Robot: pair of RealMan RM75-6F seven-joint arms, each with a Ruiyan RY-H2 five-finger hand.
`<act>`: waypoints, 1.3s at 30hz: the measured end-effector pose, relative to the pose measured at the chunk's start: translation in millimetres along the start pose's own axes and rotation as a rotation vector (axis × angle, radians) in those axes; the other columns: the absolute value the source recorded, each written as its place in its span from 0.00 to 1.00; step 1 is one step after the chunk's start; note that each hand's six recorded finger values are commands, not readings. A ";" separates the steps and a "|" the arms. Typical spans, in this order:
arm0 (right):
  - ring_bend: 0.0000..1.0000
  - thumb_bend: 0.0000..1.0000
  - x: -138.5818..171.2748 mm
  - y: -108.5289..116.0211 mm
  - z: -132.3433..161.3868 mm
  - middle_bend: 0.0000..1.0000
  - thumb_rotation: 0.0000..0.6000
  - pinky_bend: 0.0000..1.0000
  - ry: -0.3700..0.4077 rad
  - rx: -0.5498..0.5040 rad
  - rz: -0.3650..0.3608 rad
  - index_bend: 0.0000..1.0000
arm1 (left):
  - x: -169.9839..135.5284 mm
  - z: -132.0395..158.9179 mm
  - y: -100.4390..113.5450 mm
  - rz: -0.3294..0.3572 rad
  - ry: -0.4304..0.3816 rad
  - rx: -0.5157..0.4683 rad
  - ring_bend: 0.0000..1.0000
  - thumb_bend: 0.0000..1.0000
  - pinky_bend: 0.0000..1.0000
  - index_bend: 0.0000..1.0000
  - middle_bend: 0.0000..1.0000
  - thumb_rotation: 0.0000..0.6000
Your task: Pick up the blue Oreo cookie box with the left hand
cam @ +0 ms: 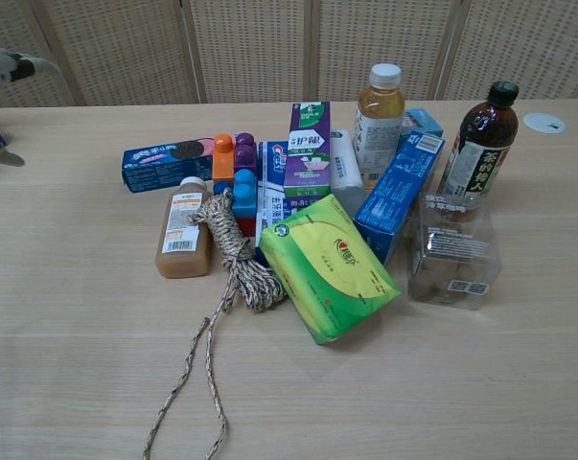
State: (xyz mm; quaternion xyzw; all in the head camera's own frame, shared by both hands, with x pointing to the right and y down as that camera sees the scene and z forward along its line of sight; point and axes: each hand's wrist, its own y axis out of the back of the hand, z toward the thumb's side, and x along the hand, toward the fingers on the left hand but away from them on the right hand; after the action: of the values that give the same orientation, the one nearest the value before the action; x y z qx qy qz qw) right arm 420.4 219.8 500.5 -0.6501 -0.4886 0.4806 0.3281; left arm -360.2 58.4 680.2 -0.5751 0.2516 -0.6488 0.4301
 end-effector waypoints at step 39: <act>0.00 0.00 -9.6 -7.8 -13.3 0.00 1.00 0.00 -0.033 -0.026 0.040 0.00 | 85.3 125.7 -45.4 -0.098 0.055 0.044 0.00 0.00 0.10 0.07 0.00 1.00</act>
State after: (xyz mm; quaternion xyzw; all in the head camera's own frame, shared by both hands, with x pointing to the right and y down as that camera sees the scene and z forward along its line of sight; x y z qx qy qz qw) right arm 429.9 213.6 514.7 -0.6559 -0.4873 0.4913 0.3017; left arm -248.6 30.1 789.3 -0.5590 0.2205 -0.6902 0.4031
